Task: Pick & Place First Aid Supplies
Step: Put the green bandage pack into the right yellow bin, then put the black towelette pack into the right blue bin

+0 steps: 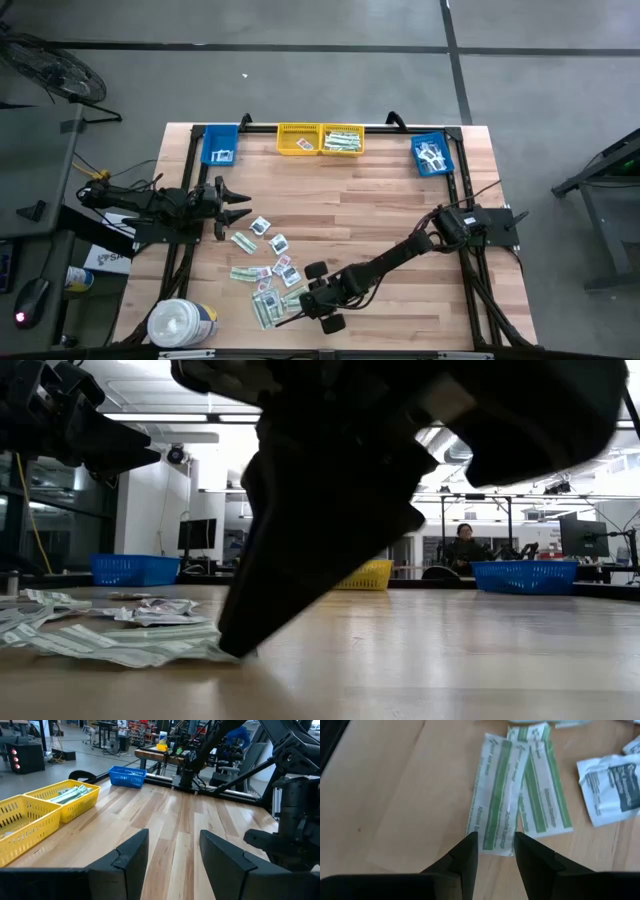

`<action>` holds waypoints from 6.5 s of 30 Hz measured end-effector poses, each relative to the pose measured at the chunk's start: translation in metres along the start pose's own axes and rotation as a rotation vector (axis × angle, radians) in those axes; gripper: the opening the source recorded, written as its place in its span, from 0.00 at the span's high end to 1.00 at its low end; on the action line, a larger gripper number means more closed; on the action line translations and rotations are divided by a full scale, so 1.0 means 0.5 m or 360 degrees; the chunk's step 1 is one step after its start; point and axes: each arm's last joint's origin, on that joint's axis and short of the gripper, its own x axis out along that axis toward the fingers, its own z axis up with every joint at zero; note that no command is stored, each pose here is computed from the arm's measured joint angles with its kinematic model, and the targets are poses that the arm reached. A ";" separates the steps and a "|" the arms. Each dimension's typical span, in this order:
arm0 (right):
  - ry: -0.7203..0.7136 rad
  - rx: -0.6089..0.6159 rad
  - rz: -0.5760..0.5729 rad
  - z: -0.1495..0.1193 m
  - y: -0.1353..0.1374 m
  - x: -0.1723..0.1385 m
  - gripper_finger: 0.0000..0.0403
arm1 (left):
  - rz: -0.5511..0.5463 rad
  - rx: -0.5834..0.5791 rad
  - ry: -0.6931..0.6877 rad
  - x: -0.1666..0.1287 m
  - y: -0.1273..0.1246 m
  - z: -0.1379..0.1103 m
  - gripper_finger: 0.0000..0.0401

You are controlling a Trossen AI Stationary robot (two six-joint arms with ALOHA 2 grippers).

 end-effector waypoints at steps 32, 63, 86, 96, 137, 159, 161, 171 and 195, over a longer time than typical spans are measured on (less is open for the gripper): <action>0.0186 0.0174 0.0083 -0.023 0.008 0.003 1.00 | 0.0000 0.0000 0.0000 0.000 0.000 0.000 0.56; 0.0762 0.0269 -0.0847 -0.067 -0.208 -0.142 1.00 | 0.0000 0.0000 0.0000 0.000 0.000 0.000 0.56; 0.1061 0.0256 -0.1445 -0.148 -0.594 -0.264 1.00 | 0.0000 0.0000 0.0000 0.000 0.000 0.000 0.56; 0.0745 0.0229 -0.1129 -0.189 -0.735 -0.327 1.00 | 0.0000 0.0000 0.0000 0.000 0.000 0.000 0.56; 0.0333 0.0621 -0.0586 -0.330 -0.876 -0.354 1.00 | -0.0120 -0.0208 0.0033 0.000 -0.004 -0.001 0.56; 0.0309 0.0687 -0.0584 -0.328 -0.873 -0.358 0.67 | -0.0115 -0.0209 0.0030 0.000 -0.004 -0.001 0.56; 0.0336 0.0704 -0.0559 -0.328 -0.866 -0.367 0.62 | -0.0113 -0.0209 0.0030 0.000 -0.004 -0.001 0.56; 0.0173 0.0759 -0.0356 -0.279 -0.782 -0.490 0.61 | -0.0079 -0.0197 0.0028 0.000 -0.003 -0.001 0.56; -0.0190 0.0681 -0.0490 -0.311 -0.500 -0.506 0.66 | 0.0235 -0.0092 0.0086 -0.002 0.008 0.003 0.56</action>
